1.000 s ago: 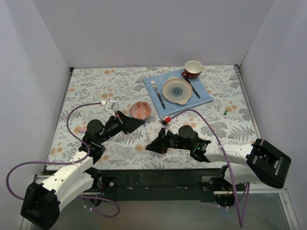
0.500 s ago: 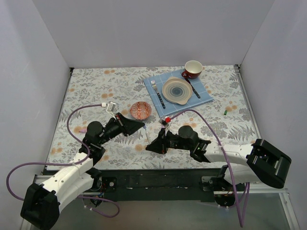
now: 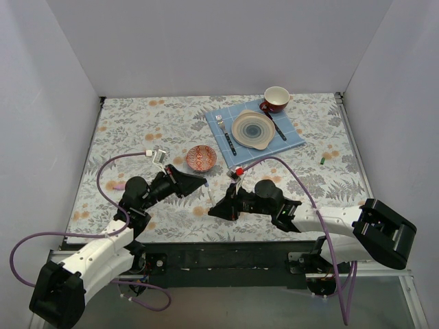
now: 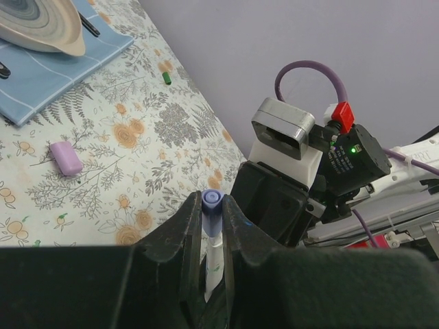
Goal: Insert the pens into the pen caps
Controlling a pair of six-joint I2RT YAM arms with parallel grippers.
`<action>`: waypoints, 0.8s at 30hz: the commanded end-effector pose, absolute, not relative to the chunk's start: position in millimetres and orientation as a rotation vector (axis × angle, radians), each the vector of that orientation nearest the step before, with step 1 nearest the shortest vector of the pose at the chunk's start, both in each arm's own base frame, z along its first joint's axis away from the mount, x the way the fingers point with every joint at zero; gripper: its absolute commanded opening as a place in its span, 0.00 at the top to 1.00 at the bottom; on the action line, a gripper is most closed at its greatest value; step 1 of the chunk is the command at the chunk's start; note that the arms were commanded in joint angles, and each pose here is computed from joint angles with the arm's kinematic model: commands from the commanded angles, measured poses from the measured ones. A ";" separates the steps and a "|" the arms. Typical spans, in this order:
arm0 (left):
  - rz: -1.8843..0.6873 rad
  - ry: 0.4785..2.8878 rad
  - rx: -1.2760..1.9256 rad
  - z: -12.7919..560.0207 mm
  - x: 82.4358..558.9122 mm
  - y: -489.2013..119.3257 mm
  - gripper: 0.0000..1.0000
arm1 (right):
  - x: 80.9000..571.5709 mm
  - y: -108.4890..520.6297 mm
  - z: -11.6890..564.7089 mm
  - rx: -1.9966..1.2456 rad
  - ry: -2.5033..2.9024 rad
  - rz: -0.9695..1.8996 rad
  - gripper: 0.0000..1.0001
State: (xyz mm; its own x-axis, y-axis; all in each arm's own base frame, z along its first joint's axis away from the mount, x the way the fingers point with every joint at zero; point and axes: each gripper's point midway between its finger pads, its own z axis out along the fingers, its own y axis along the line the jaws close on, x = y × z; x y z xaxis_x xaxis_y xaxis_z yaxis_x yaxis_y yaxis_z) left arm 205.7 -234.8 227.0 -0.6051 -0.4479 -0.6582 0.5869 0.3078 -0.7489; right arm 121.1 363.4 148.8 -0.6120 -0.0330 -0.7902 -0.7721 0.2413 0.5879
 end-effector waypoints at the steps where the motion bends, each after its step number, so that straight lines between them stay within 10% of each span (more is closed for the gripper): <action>1: -1.486 1.665 0.189 227.1 196.9 -238.5 1.00 | 128.0 373.5 192.0 -0.712 1.709 1.465 0.99; 14: -1.598 1.632 0.324 229.0 165.2 -242.6 1.00 | 130.5 373.9 215.3 -0.726 1.629 1.452 0.99; 18: -1.626 1.616 0.382 238.0 157.2 -244.4 0.61 | 121.0 371.1 226.6 -0.790 1.564 1.475 0.99; 24: -1.566 1.454 0.431 267.4 152.5 -237.0 0.43 | 105.4 368.0 233.1 -0.861 1.523 1.529 0.99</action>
State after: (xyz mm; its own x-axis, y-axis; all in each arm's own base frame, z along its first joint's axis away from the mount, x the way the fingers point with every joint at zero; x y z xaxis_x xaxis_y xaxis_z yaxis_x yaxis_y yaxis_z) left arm 161.5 -240.8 237.9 -0.6125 -0.3563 -0.7056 0.7070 0.1524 -0.6906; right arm 112.1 363.8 190.8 -0.5287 -0.0001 -0.8488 -0.8399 0.1444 0.5231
